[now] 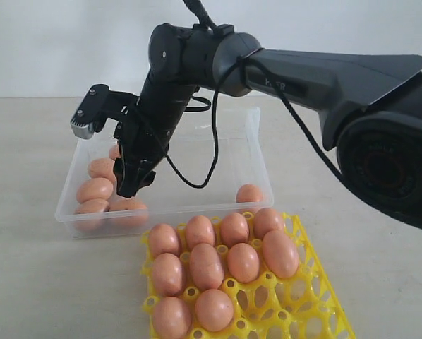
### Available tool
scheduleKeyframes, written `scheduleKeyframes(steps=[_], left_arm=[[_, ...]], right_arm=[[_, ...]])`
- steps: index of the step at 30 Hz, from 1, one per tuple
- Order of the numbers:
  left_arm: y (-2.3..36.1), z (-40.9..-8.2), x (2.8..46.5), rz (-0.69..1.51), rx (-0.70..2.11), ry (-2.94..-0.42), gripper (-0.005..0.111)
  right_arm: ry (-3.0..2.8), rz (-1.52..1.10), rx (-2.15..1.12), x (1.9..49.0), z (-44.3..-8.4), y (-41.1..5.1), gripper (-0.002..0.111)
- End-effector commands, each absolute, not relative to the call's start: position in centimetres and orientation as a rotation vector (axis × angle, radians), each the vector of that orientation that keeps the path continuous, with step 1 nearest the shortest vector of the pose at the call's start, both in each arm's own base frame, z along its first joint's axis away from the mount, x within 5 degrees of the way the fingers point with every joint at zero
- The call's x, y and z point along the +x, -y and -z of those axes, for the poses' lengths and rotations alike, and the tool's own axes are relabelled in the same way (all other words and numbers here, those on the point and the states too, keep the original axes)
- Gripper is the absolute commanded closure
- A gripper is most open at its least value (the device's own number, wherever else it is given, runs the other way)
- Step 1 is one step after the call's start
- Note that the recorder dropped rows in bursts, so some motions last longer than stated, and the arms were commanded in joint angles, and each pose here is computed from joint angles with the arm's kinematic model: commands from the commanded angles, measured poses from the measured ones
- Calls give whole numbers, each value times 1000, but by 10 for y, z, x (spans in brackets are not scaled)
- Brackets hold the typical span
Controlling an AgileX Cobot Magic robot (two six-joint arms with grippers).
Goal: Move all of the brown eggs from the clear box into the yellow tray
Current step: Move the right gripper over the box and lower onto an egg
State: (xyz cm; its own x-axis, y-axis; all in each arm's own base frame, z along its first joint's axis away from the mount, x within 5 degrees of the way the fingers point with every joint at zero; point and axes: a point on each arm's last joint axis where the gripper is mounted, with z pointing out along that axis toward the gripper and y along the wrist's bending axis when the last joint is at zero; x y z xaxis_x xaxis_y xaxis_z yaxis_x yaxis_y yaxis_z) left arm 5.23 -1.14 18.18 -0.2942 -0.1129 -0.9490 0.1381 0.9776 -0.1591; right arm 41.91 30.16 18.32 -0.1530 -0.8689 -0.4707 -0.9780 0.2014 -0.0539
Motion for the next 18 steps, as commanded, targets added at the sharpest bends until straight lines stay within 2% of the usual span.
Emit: scheduleKeyframes(steps=[1,18], left_arm=[[11,-181,53,239,26,-1854,103],[11,-181,53,239,26,-1854,103]], right_arm=[[-2057,-448,-1704,412,-206,-303,55],[-2090,-478,-1763,412,-171,-310,55]])
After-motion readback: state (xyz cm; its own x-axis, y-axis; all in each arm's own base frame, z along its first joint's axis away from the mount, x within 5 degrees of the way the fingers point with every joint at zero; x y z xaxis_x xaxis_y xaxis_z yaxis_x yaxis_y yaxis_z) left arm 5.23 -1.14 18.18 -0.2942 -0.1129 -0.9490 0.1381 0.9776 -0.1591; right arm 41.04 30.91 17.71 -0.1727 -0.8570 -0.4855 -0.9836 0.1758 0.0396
